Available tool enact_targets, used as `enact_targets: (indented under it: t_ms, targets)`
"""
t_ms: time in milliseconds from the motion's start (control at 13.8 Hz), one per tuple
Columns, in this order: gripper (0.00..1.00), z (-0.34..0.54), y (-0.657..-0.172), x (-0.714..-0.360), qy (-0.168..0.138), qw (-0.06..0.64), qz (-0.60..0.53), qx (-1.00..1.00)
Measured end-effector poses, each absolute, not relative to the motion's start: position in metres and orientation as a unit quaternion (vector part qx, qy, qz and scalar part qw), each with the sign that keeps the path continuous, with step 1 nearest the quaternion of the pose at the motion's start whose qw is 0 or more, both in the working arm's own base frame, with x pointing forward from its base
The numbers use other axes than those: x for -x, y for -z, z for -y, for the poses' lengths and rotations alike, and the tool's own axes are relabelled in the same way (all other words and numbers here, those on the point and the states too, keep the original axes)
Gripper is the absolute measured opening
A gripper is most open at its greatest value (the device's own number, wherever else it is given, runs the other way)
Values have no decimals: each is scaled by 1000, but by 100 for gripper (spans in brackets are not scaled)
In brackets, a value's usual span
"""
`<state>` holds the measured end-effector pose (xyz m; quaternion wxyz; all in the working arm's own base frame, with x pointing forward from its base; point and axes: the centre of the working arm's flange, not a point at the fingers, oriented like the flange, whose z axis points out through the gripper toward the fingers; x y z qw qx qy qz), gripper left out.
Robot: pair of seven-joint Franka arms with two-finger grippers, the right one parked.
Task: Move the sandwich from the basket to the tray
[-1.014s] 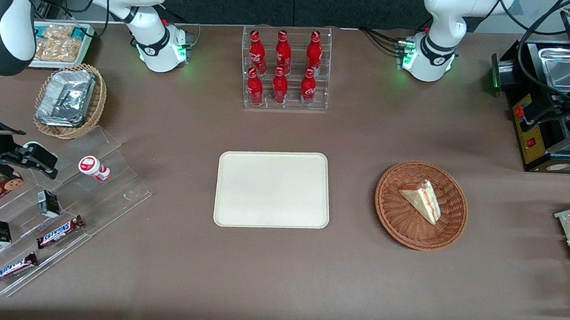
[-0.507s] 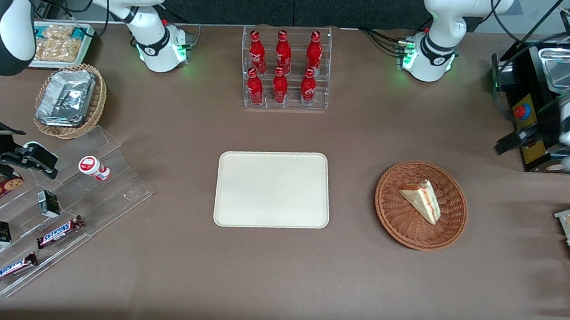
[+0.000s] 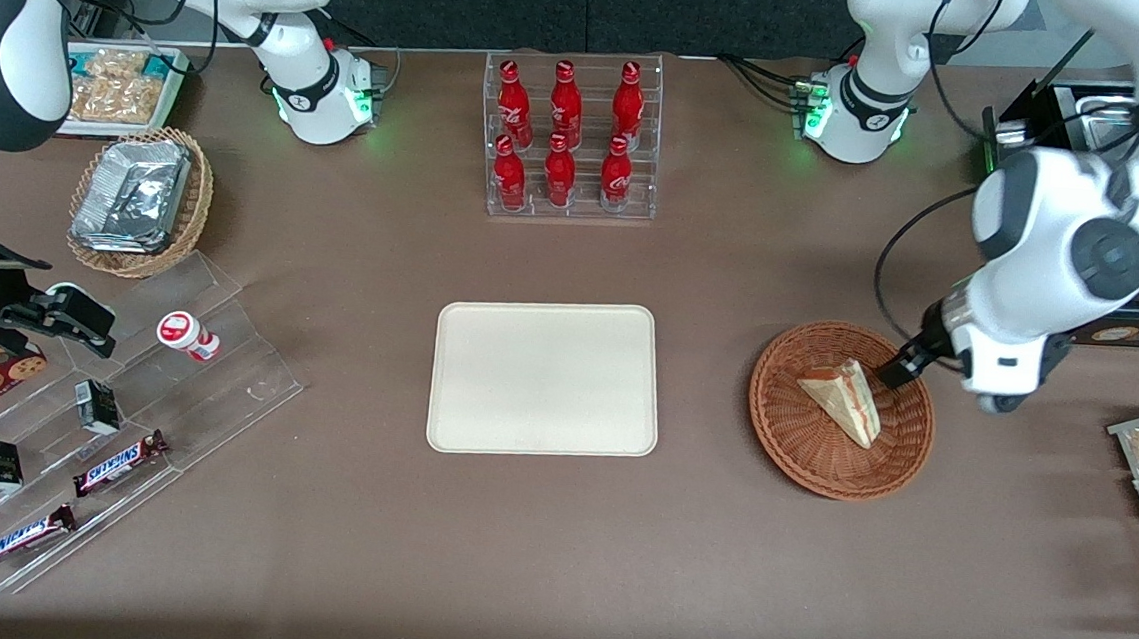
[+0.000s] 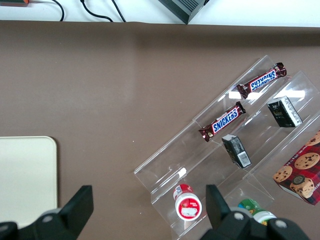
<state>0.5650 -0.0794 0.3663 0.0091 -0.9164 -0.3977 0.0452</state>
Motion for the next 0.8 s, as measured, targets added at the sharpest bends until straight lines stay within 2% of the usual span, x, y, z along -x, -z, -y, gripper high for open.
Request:
enact_targets:
  t_ms: [290,652,725,797]
  targets:
    - [100,83,-294,-559,-28,-3,427,904]
    - [99,84,-242,-553,-21,-10,440,898]
    - [96,84,-234,-551,-22,-10,440,897]
    - [87,84,-229,-550,-24,-9,441,897]
